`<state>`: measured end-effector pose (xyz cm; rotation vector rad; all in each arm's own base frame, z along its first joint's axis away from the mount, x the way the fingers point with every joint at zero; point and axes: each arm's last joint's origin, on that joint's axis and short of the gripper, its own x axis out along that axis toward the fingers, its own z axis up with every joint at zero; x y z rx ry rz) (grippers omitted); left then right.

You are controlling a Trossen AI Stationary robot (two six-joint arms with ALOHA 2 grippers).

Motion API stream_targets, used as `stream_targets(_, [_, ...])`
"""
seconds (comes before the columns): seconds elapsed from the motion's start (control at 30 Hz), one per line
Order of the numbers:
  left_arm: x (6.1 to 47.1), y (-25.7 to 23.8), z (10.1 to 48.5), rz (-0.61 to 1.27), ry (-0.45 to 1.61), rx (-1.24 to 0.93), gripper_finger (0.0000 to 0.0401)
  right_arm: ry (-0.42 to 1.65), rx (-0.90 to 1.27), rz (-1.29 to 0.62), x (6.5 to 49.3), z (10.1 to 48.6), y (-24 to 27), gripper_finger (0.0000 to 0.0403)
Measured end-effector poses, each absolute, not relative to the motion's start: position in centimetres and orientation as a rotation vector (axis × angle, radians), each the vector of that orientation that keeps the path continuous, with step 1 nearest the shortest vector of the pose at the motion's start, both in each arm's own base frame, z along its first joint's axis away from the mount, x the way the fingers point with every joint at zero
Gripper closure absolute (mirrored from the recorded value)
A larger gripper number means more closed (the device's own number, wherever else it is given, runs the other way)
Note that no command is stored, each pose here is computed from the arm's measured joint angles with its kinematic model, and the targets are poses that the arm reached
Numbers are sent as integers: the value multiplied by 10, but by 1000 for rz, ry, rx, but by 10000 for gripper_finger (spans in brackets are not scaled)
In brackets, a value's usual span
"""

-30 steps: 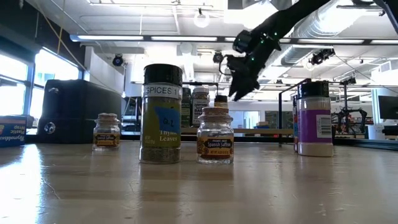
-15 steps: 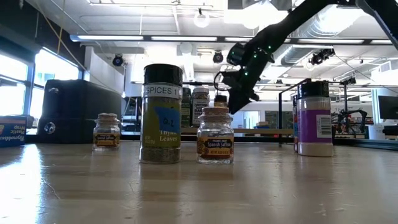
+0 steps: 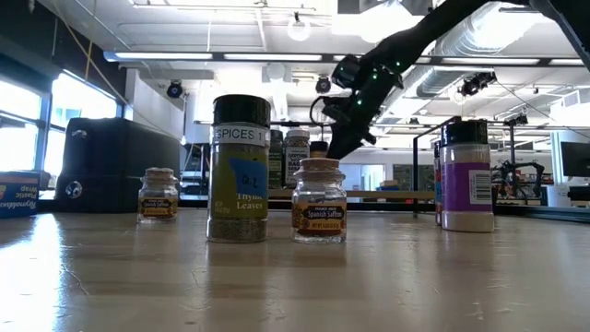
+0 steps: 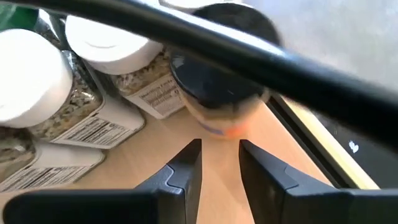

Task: Shelf spices
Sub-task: Put the middle left black seasoning bottle on the shelf, then put the middle black seasoning bottle on the shelf aligned with the other black seasoning bottle

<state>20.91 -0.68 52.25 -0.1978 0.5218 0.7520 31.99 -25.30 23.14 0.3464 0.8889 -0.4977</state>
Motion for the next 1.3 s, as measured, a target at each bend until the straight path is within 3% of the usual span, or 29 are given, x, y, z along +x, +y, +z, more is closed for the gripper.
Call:
stream_targets(0.23, [209, -7, 523, 743, 533, -168, 139, 931, 372, -491, 293, 276, -229, 305])
stream_targets(0.43, [209, -7, 523, 718, 566, -83, 139, 861, 284, -381, 276, 337, -164, 305])
stream_targets(0.6, [209, -7, 522, 680, 604, 6, 139, 841, 207, -192, 264, 370, -88, 305])
stream_targets(0.87, [205, -9, 524, 544, 663, 108, 139, 976, 171, 234, 267, 366, 17, 299])
stream_targets(1.0, [197, -10, 526, 470, 665, 98, 139, 1093, 92, 315, 274, 349, 47, 264])
stream_targets(1.3, [172, -18, 535, 340, 611, -5, 139, 1326, -77, 386, 302, 298, 65, 124])
